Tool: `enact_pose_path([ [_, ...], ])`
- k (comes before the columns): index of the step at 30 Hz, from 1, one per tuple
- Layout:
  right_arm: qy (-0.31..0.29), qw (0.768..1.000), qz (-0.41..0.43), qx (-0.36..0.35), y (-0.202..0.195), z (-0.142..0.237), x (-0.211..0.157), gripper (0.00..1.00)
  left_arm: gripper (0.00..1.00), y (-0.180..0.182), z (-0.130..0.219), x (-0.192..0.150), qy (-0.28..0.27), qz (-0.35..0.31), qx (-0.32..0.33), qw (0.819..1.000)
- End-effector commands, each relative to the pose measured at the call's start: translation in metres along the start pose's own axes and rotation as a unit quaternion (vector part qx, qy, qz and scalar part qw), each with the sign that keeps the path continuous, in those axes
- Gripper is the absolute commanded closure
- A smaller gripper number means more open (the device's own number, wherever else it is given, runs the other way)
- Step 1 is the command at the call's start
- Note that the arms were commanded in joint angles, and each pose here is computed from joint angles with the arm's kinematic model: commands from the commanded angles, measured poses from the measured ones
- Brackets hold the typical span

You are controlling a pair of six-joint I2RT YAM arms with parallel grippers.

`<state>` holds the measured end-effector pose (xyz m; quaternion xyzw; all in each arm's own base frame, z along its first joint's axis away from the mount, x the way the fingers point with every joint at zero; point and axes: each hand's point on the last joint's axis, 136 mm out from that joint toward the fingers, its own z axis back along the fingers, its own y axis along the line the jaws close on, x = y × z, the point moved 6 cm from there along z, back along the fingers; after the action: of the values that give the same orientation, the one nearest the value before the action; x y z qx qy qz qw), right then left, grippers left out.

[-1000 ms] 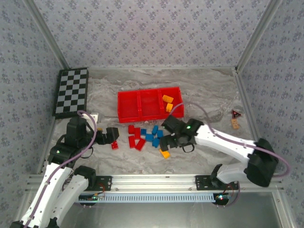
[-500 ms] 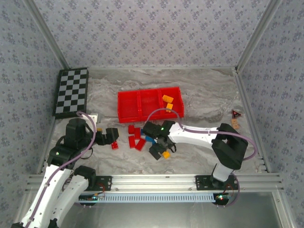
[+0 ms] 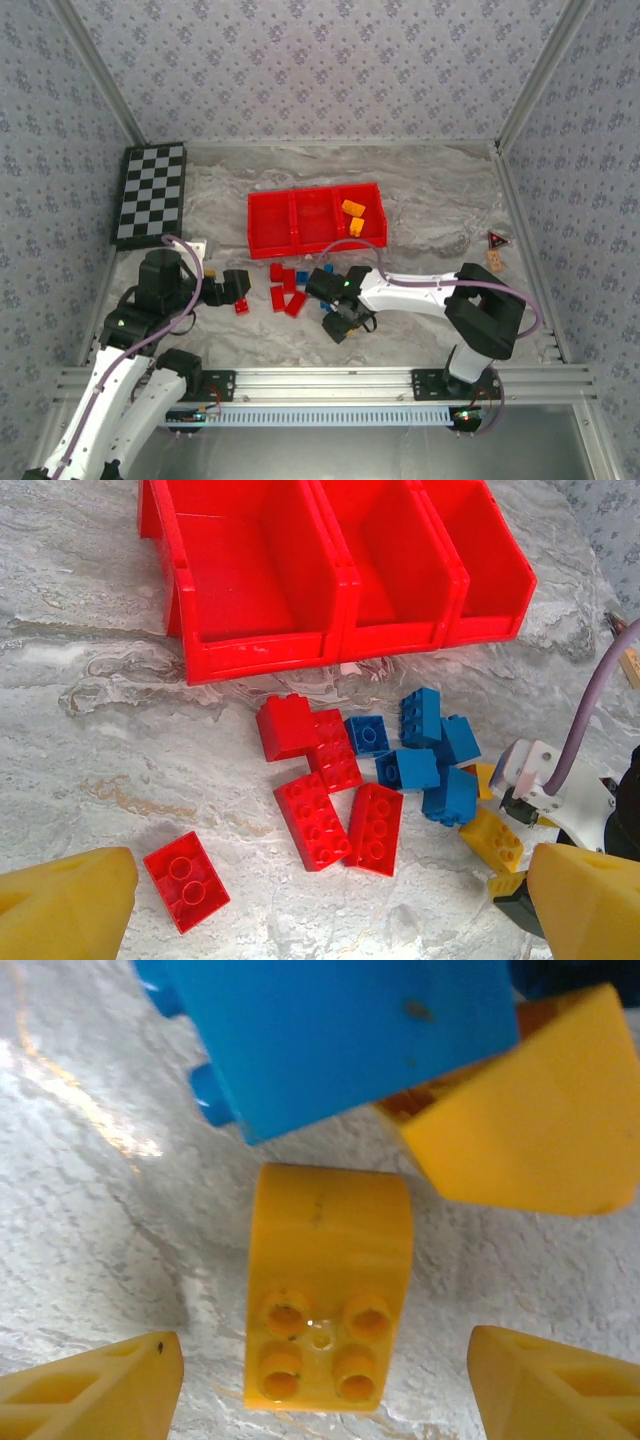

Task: Sort the legos into containers by color
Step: Pick up the lego from the bottom-center of the table, then place the lego in the container.

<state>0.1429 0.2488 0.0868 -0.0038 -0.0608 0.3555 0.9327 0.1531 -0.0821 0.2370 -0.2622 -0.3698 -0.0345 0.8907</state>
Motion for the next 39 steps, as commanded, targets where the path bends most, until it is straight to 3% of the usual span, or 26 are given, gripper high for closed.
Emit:
enact_pose_path([
  [1, -0.008, 1.0, -0.003, 0.014, 0.001, 0.003, 0.003, 0.31, 0.0, -0.001, -0.001, 0.003, -0.009, -0.011, 0.0, 1.0],
  [18, -0.008, 1.0, -0.011, 0.021, -0.002, 0.002, 0.001, 0.61, 0.0, 0.0, -0.002, 0.003, -0.009, -0.012, 0.002, 1.0],
  [21, -0.025, 0.999, -0.014, 0.018, -0.003, 0.016, 0.007, 0.68, 0.0, 0.0, -0.002, 0.002, -0.009, -0.011, 0.004, 1.0],
  [27, -0.077, 0.997, -0.019, 0.018, -0.007, 0.071, 0.026, 0.7, 0.0, 0.001, -0.004, 0.002, -0.004, -0.01, 0.006, 1.0],
  [33, -0.154, 0.983, -0.101, 0.012, -0.055, 0.133, 0.068, 0.7, 0.0, 0.001, -0.004, 0.002, -0.003, -0.009, 0.006, 1.0],
  [39, -0.17, 0.967, -0.185, 0.033, -0.132, 0.137, 0.122, 0.69, 0.0, 0.001, -0.006, 0.002, 0.002, -0.008, 0.005, 1.0],
])
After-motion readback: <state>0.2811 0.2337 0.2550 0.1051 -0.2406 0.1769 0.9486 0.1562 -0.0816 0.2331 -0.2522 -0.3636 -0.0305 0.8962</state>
